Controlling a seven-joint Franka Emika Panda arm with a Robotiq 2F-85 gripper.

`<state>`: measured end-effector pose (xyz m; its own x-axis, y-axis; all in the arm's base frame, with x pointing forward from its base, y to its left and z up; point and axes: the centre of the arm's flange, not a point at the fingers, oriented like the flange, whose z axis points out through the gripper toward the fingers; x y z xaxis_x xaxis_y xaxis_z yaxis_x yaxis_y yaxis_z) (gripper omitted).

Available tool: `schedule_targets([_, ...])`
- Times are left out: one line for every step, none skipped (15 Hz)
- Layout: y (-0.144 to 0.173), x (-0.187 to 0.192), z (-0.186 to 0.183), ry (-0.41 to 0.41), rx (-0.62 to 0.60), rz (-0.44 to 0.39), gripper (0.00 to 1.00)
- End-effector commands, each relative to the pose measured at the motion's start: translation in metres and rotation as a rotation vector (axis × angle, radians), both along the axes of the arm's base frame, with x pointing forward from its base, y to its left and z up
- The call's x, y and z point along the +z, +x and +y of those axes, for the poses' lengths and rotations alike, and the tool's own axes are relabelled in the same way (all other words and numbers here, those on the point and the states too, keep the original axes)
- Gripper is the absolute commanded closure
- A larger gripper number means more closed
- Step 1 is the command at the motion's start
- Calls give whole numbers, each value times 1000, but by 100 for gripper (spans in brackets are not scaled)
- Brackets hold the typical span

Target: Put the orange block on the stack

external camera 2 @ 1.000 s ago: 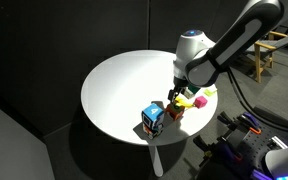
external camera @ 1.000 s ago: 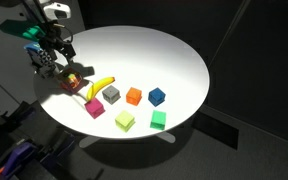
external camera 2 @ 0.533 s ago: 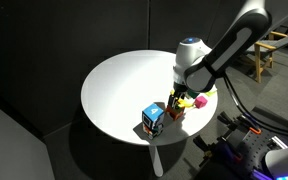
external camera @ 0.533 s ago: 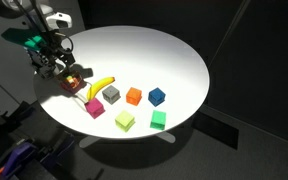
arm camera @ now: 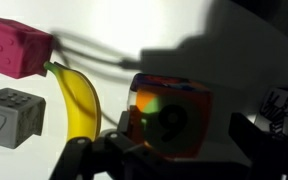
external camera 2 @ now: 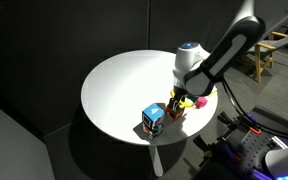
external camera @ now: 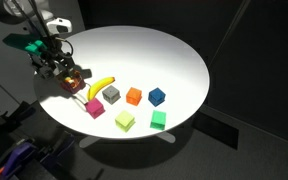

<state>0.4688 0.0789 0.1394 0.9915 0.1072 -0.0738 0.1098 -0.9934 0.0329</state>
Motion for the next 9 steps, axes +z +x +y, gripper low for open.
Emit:
schedule_targets([5, -1, -10, -3, -29, -20, 0])
schedule_targets([6, -1, -13, -2, -33, -23, 0])
schedule_targets([6, -2, -15, 0, -35, -22, 0])
schedule_targets([6, -3, -16, -1, -35, -22, 0])
schedule_targets([6, -4, -16, -1, -32, -21, 0])
schedule_targets([6, -5, -16, 0, -31, -19, 0])
schedule_targets([6, -7, -15, 0, -29, -16, 0])
schedule_targets([6, -9, -14, 0, -27, -14, 0])
schedule_targets([5, -11, -14, 0, -27, -10, 0])
